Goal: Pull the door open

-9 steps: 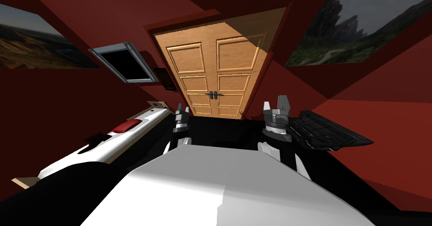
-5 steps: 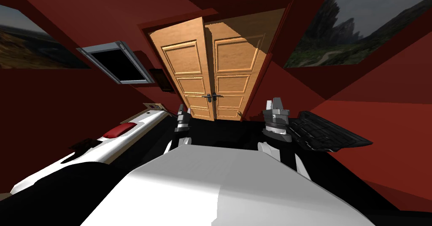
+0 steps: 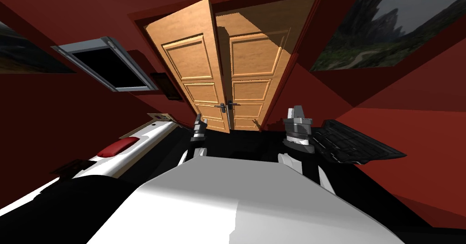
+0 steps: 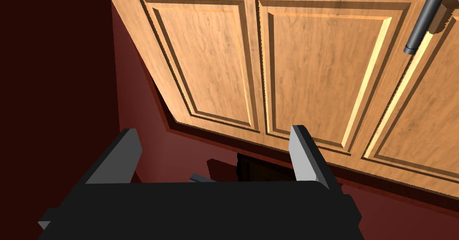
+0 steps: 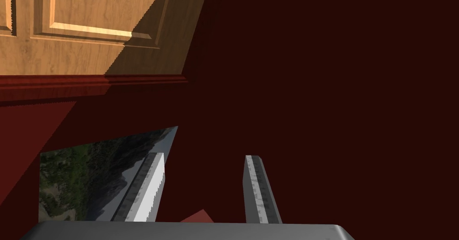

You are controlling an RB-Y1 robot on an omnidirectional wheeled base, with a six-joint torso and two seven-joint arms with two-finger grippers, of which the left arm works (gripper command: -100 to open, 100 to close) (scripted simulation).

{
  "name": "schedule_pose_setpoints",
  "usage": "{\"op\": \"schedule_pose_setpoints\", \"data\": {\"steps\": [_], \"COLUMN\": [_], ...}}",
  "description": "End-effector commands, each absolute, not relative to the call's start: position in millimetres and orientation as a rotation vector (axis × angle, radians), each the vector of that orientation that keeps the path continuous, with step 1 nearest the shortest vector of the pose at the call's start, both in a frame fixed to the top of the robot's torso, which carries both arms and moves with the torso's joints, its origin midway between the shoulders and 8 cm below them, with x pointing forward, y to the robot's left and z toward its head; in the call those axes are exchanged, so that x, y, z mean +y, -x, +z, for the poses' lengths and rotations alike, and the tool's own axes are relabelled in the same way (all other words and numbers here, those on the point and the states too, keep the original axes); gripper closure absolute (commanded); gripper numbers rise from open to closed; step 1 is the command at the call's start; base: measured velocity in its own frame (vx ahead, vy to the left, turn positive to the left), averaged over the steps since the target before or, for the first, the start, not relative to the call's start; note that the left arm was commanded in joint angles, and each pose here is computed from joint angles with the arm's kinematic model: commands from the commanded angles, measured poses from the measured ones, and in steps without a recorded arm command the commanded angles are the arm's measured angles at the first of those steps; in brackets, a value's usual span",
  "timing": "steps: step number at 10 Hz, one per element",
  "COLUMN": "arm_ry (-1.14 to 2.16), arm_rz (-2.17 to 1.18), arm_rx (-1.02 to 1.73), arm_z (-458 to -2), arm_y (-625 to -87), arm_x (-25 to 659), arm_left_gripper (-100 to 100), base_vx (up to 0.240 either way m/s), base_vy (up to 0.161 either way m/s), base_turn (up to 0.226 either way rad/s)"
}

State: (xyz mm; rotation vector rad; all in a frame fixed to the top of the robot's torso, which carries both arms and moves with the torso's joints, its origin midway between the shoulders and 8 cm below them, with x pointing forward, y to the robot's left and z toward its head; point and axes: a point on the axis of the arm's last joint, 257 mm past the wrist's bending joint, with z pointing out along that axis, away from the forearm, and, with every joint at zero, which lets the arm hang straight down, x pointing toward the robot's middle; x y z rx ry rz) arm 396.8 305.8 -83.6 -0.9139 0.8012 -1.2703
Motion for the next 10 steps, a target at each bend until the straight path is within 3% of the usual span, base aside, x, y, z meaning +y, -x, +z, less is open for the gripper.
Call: {"op": "schedule_pose_setpoints", "data": {"steps": [1,10], "arm_ry": [0.927,1.014], "arm_rz": [-1.267,-1.235], "arm_rx": [0.818,0.910], "arm_z": [-93.2,-150.7], "arm_y": [-402.2,-428.4], "arm_x": [307.6,324.8], "arm_left_gripper": [-100,-100], "base_vx": [0.095,0.096], "base_vy": [0.018,0.012], "base_turn": [-0.058,-0.055]}}
